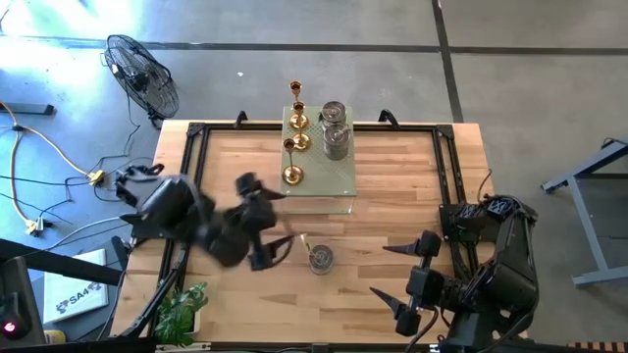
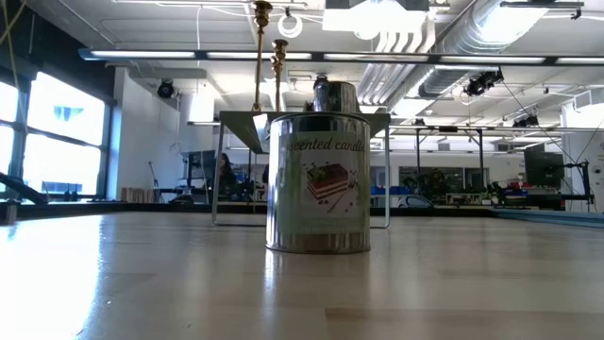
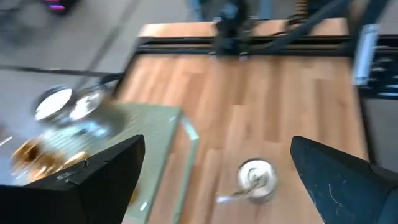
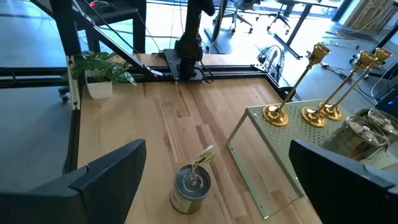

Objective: Pick & Place candle stick holders
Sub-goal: Put the green scented candle on the shelf aligned with the other brown scented candle

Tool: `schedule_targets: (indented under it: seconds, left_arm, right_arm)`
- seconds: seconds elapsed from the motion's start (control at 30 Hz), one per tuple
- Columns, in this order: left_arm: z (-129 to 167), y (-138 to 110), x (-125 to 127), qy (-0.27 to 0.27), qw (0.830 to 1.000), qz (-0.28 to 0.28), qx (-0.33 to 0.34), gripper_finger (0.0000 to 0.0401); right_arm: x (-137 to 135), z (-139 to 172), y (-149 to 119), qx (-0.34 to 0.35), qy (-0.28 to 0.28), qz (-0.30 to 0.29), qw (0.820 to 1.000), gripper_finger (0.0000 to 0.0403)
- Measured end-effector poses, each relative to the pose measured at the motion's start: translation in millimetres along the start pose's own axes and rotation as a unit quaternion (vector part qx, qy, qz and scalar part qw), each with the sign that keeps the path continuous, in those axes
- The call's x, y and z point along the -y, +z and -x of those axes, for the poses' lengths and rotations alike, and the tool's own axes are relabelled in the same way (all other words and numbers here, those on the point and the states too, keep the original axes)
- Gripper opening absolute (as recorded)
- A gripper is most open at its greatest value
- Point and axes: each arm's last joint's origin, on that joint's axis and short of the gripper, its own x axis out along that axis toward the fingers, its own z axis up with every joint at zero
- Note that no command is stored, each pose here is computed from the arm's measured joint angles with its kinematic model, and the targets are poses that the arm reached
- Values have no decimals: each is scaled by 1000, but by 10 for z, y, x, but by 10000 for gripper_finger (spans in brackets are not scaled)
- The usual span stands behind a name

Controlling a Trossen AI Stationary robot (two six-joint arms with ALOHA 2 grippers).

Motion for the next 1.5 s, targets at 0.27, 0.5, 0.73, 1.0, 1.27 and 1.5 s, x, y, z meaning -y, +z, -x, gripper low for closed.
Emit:
schedule_targets:
  seconds: [0.27, 0.5, 0.73, 1.0, 1.27, 1.5]
  left_arm:
    - [-1, -555, 434, 138, 989, 36, 28, 398]
    - [-233, -970, 646, 148, 989, -3, -30, 398]
    - [-361, -1210, 899, -8, 980, -100, -174, 398]
    - [-467, -1443, 1058, -54, 978, -139, -144, 398]
    - [-399, -2047, 937, -133, 987, -72, -55, 398]
    - [-434, -2540, 599, -222, 972, -28, 76, 398]
  right_arm:
    - [0, 0, 0, 1, -1, 12, 1000, 390]
    - [24, 13, 12, 1, 1, 9, 1000, 390]
    - [21, 13, 9, -5, 6, 9, 1000, 390]
    - [1, 31, -15, -35, 31, -15, 999, 389]
    - [-75, 277, -101, -5, 50, -22, 998, 390]
    - [-108, 416, -152, 10, 62, -27, 998, 389]
